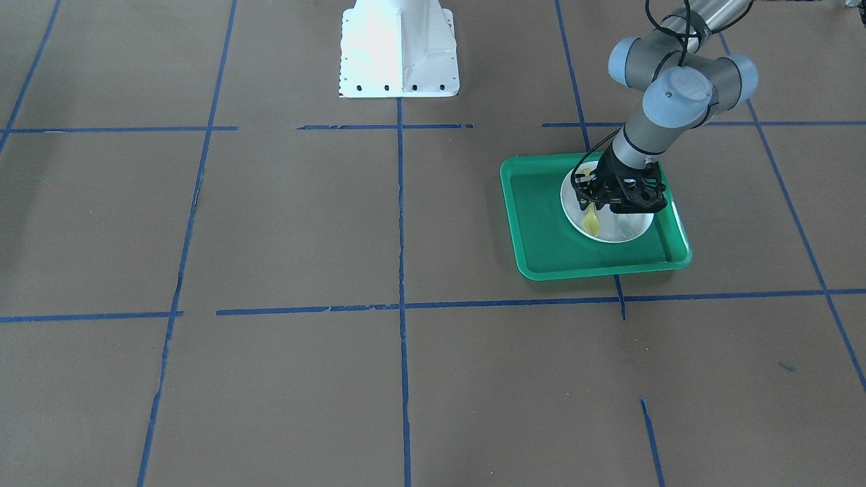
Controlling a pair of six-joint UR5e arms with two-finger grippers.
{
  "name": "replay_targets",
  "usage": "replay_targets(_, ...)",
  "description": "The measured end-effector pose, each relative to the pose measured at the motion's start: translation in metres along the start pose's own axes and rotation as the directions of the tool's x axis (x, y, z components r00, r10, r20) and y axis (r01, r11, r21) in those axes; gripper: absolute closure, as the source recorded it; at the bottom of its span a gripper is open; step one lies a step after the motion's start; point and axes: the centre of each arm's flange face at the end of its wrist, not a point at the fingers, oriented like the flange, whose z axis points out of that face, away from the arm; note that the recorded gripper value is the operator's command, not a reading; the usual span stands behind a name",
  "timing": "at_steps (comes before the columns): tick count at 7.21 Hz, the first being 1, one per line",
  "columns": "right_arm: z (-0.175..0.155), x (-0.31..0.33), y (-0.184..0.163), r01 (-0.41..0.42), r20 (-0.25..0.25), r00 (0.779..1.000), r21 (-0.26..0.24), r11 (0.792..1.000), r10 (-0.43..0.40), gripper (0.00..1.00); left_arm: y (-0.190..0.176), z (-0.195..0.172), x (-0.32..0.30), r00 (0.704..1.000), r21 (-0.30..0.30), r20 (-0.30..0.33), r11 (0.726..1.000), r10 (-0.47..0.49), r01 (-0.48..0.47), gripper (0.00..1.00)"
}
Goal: Place spoon
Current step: 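Close the left gripper on the yellow spoon and lift it, then carry the spoon off the plate and lower it onto the green tray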
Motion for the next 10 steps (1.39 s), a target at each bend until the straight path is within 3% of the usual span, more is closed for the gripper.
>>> replay_targets(3, 0.0, 0.0, 0.0, 0.0, 0.0, 1.0, 0.0, 1.0, 0.0, 0.0, 0.003, -0.041, 0.001, 0.999, 0.037, -0.031, 0.999, 0.008, -0.007, 1.0)
replay_targets(6, 0.0, 0.0, 0.0, 0.0, 0.0, 1.0, 0.0, 1.0, 0.0, 0.0, -0.021, -0.123, -0.005, 1.0, 0.095, 0.018, 0.995, 0.007, -0.009, 1.0)
replay_targets(8, 0.0, 0.0, 0.0, 0.0, 0.0, 1.0, 0.0, 1.0, 0.0, 0.0, -0.032, -0.13, 0.015, 1.0, 0.093, 0.021, 0.996, -0.013, 0.011, 1.0)
replay_targets(10, 0.0, 0.0, 0.0, 0.0, 0.0, 1.0, 0.0, 1.0, 0.0, 0.0, -0.033, -0.118, 0.062, 0.998, 0.07, -0.013, 0.996, -0.059, 0.06, 1.0)
